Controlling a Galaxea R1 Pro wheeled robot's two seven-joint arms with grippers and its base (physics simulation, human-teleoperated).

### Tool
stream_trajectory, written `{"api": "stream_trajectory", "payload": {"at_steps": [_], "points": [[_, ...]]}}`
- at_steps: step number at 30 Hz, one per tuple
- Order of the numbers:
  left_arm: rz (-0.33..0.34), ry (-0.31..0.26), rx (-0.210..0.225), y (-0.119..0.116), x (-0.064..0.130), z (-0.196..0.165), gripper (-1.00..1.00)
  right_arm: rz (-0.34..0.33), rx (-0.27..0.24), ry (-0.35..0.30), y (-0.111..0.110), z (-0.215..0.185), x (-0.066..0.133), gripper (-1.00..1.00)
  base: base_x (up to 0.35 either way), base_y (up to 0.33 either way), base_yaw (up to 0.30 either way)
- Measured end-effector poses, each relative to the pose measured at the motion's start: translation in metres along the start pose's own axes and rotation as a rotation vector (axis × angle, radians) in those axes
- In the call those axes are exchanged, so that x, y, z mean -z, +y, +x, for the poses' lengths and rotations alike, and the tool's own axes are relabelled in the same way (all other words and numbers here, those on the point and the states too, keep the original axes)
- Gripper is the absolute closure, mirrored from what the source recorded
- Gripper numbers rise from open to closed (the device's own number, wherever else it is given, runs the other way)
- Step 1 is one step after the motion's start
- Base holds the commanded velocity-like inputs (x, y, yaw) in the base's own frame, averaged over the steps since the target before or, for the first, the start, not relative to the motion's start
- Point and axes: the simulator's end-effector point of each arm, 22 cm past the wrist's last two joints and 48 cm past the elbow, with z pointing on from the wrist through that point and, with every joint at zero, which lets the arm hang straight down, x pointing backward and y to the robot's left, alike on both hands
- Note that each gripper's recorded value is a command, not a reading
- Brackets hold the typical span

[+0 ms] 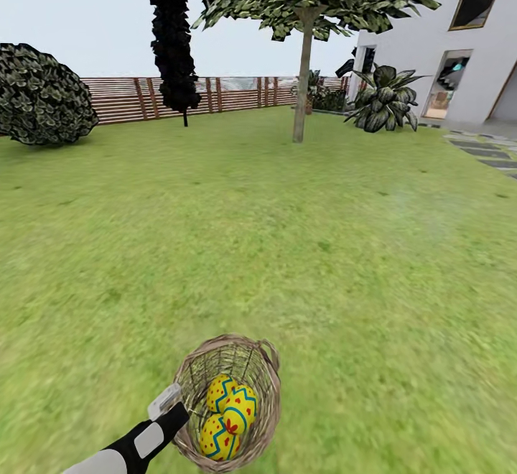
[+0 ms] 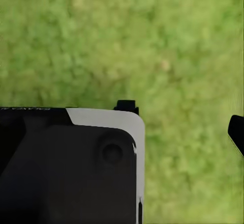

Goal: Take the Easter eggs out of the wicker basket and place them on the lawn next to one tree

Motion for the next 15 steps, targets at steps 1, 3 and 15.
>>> {"api": "stream_trajectory", "payload": {"at_steps": [1,3,15], "points": [[0.0,0.0,0.0,0.0,0.0,-0.0001,1.0,0.0,0.0,0.0,0.0,0.0,0.0,-1.0,0.341,0.0,0.0],[0.0,0.0,0.0,-0.0001,0.0,0.0001,1.0,0.0,0.0,0.0,0.0,0.0,0.0,-1.0,0.341,0.0,0.0],[0.0,0.0,0.0,-0.0001,0.0,0.0001,1.0,0.0,0.0,0.0,0.0,0.0,0.0,-1.0,0.341,0.0,0.0]]}}
